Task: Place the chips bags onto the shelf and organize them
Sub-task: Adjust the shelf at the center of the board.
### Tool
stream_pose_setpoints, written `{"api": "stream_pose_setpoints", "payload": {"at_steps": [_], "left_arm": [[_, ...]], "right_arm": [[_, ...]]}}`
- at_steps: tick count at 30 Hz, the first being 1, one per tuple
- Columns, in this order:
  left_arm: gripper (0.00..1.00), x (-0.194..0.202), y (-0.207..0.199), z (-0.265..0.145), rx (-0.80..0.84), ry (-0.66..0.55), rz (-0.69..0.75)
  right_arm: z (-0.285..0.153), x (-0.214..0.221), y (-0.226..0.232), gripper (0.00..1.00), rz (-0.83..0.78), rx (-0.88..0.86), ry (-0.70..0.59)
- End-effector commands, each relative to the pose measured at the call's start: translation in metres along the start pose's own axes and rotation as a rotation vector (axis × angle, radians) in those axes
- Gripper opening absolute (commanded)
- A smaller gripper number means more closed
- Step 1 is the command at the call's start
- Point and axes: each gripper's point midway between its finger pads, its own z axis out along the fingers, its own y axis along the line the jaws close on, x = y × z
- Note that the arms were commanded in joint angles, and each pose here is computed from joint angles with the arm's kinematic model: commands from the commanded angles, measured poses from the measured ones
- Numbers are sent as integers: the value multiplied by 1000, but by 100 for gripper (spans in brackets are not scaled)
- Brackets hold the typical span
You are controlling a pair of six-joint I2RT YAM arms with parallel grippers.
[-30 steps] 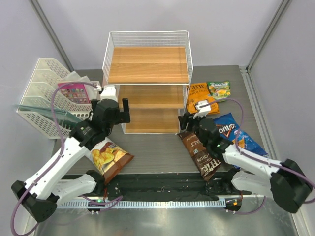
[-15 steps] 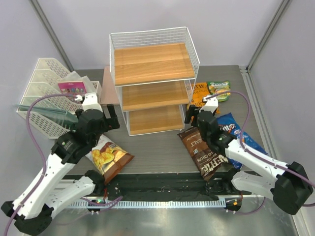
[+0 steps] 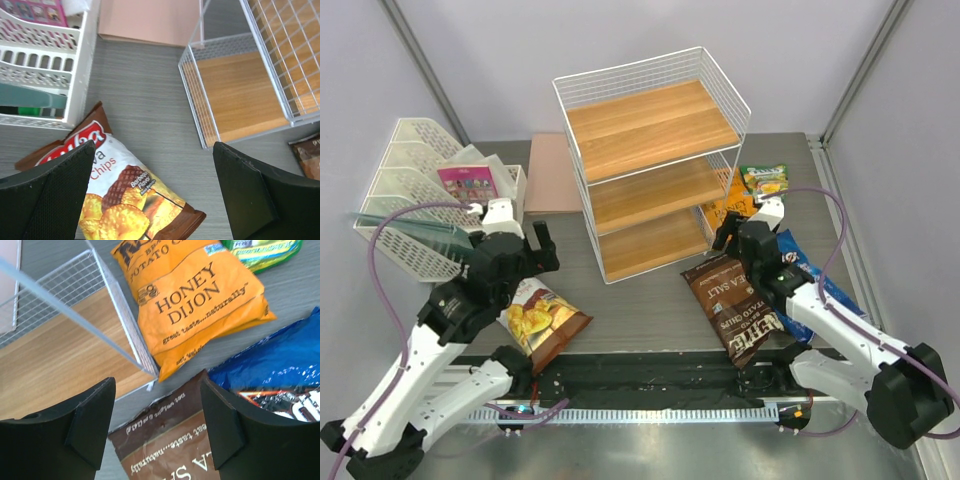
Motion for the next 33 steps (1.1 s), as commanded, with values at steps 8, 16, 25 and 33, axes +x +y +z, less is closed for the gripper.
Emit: {"api": "stream_pose_setpoints", "payload": {"at_steps": [8, 16, 25, 33], "left_arm": [[100, 14, -44, 5, 216, 31, -83], [100, 32, -69, 27, 229, 84, -32], [100, 38, -99, 46, 187, 41, 30], [100, 30, -99, 73, 90, -60, 23]], "right_arm": [[-37, -5, 54, 72, 7, -285, -8], [-72, -23, 70, 72, 19, -398, -19], [-93, -50, 66, 73, 14, -408, -67], [-102, -56, 64, 74, 13, -422, -83]]}}
